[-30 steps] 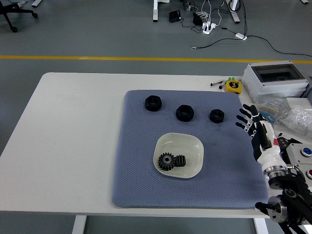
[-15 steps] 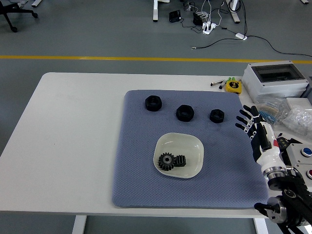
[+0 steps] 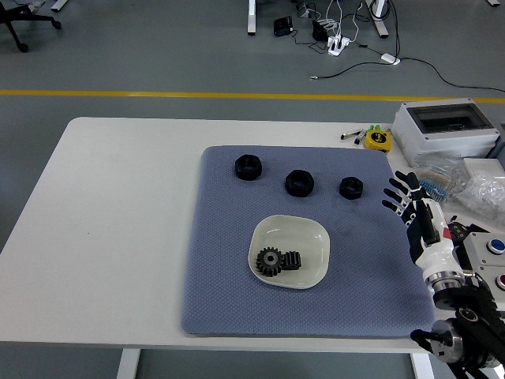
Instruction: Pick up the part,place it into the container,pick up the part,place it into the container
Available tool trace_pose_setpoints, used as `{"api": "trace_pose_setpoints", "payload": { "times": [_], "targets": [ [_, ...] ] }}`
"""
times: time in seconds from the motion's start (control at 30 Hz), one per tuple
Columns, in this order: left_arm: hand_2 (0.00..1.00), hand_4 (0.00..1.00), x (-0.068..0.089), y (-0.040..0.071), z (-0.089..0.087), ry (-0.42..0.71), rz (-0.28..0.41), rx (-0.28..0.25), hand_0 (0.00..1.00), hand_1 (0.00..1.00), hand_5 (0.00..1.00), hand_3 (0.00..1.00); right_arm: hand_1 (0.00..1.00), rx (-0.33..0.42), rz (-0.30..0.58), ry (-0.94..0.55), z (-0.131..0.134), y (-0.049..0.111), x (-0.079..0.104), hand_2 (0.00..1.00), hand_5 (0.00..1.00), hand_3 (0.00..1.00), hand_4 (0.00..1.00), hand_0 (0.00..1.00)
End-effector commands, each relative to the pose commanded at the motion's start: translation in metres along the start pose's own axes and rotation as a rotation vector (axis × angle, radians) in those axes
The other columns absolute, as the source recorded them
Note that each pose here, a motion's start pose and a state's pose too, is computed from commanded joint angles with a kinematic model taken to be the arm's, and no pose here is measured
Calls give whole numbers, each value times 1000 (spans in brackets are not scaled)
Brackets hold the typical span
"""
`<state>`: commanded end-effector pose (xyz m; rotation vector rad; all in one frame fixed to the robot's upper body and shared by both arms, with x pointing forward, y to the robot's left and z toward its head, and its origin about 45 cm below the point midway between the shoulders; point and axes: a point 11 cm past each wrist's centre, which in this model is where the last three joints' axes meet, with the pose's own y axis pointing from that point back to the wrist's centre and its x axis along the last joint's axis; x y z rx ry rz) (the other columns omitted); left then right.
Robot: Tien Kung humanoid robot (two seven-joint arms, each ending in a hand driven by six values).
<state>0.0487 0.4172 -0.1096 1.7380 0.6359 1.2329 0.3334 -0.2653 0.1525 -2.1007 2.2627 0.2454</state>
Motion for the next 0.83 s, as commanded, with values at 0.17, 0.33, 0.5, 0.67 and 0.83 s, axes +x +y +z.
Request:
{"api": "trace_pose_setpoints", "payload": {
  "times": [0.17, 0.33, 0.5, 0.67, 0.83],
  "targets": [
    [559, 625, 0, 0, 0, 1, 1, -1, 662, 534, 604, 560, 768, 0, 1, 0, 0, 0, 0, 805, 881, 809, 998, 751],
    [560, 624, 0, 0, 1, 2, 1, -2, 662, 534, 603, 560, 765, 0, 2, 0, 0, 0, 1, 806, 876, 807, 998, 751],
    [560, 624, 0, 0, 1, 2, 0, -3, 661, 535, 602, 560, 764, -3, 2, 1, 1, 0, 1, 805, 868, 805, 998, 750],
    [560, 624, -1, 0, 1, 2, -1, -3, 662, 534, 602, 560, 763, -5, 2, 2, 2, 0, 1, 802, 862, 802, 998, 747],
    [560, 624, -1, 0, 2, 2, -1, -5, 662, 534, 602, 560, 763, -3, 4, 2, 1, 0, 2, 802, 862, 802, 998, 747]
  ]
}}
